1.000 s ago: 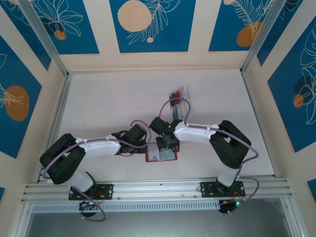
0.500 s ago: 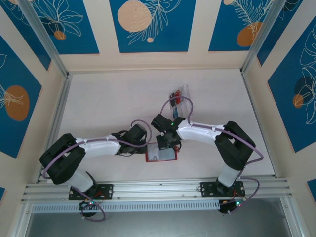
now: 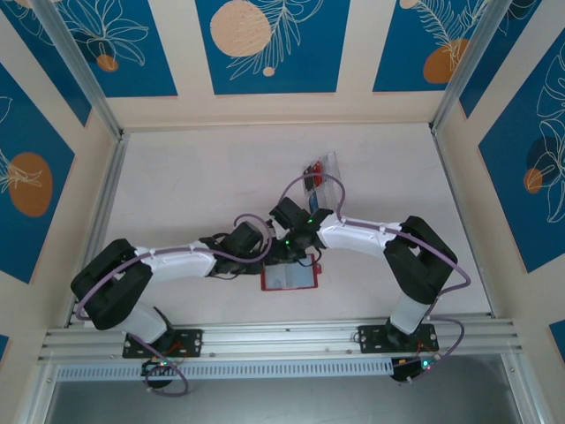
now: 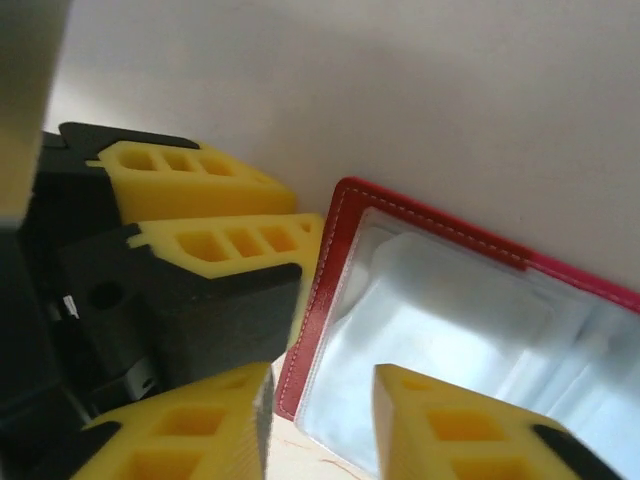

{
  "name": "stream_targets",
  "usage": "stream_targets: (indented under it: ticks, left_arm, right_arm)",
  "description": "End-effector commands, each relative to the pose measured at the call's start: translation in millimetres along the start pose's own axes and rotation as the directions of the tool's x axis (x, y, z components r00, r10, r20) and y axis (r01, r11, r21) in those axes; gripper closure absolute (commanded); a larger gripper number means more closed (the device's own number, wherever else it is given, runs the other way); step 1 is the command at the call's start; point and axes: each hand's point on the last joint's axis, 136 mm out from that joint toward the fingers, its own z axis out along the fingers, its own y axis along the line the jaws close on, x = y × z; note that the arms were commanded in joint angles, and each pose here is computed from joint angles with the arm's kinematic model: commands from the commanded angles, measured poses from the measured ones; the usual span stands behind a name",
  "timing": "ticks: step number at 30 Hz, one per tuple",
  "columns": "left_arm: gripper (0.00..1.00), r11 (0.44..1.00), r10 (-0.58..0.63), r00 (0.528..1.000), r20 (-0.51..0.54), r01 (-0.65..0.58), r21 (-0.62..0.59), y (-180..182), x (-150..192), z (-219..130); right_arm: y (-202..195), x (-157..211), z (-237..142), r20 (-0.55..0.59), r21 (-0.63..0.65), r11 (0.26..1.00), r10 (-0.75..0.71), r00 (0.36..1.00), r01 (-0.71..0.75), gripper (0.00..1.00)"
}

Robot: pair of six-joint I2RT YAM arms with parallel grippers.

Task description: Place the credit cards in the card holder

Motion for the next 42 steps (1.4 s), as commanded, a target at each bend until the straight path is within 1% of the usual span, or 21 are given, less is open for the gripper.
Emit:
stream_targets:
  ticks: [1,3,5,8,10,12,13,15,18,23,25,28,31,34,38,40,42]
  left_arm:
    - [0.75,0.999,-0.036,0.999,-0.03,0.035,-0.038,17,12,4]
    - [0.73,0.998,-0.054,0.998,-0.023,0.053,-0.038,21,11,-1]
    - [0.72,0.997,-0.073,0.997,-0.01,0.073,-0.036,26,8,-7]
    - [0.67,0.998,-0.065,0.998,0.014,0.065,-0.016,26,1,-18]
    - [0.61,1.0,-0.024,0.999,0.023,0.024,0.006,19,-4,-26]
    - [0.56,0.999,0.02,0.999,0.025,-0.021,0.04,11,-6,-29]
    - [0.54,0.998,0.038,0.999,0.026,-0.039,0.057,6,-8,-30]
    - [0.52,0.994,0.062,0.998,0.026,-0.064,0.086,-2,-8,-30]
    - [0.5,0.989,0.104,0.994,0.019,-0.105,0.104,-16,-7,-27]
    - [0.49,0.985,0.133,0.991,-0.008,-0.131,0.11,-29,-4,-12]
    - [0.49,0.984,0.144,0.989,-0.016,-0.142,0.105,-32,-2,-7]
    - [0.54,0.988,0.136,0.99,-0.032,-0.134,0.072,-25,2,-1]
    - [0.57,0.991,0.127,0.991,-0.04,-0.125,0.045,-17,7,2]
    - [0.61,0.992,0.123,0.991,-0.049,-0.121,0.03,-12,11,4]
    - [0.62,0.993,0.115,0.992,-0.051,-0.114,0.025,-10,14,6]
    - [0.63,0.994,0.112,0.992,-0.05,-0.111,0.026,-10,15,7]
    - [0.64,0.994,0.111,0.992,-0.056,-0.11,0.025,-10,16,10]
  right_arm:
    - [14,-1,-15,0.0,-0.14,0.99,0.015,1.0,-0.015,0.62]
    - [9,-2,-24,0.023,-0.125,0.992,0.013,1.0,-0.01,0.61]
    - [-2,-2,-30,0.036,-0.082,0.997,0.019,0.999,-0.016,0.64]
    - [-15,4,-26,0.015,-0.016,1.0,0.027,1.0,-0.026,0.76]
    - [-17,9,-17,-0.006,-0.003,1.0,0.027,1.0,-0.027,0.85]
    - [-19,12,-9,-0.022,0.016,0.999,0.03,0.999,-0.029,0.91]
    - [-21,12,-4,-0.028,0.026,0.999,0.037,0.999,-0.036,0.96]
    - [-24,12,0,-0.03,0.034,0.998,0.053,0.998,-0.052,1.0]
    - [-29,8,-5,-0.008,0.046,0.997,0.065,0.998,-0.065,1.0]
    - [-37,1,-22,0.029,0.052,0.995,0.081,0.996,-0.083,0.99]
    - [-41,-1,-29,0.042,0.063,0.994,0.083,0.996,-0.086,0.96]
    - [-49,-6,-39,0.07,0.079,0.992,0.095,0.993,-0.1,0.87]
    - [-61,-22,-56,0.128,0.109,0.986,0.108,0.986,-0.123,0.78]
    - [-80,-44,-80,0.201,0.186,0.97,0.118,0.973,-0.156,0.72]
    - [-107,-73,-112,0.28,0.359,0.915,0.083,0.956,-0.185,0.67]
    - [-118,-87,-122,0.293,0.438,0.879,0.058,0.954,-0.188,0.66]
    - [-124,-100,-127,0.298,0.489,0.852,0.039,0.954,-0.188,0.65]
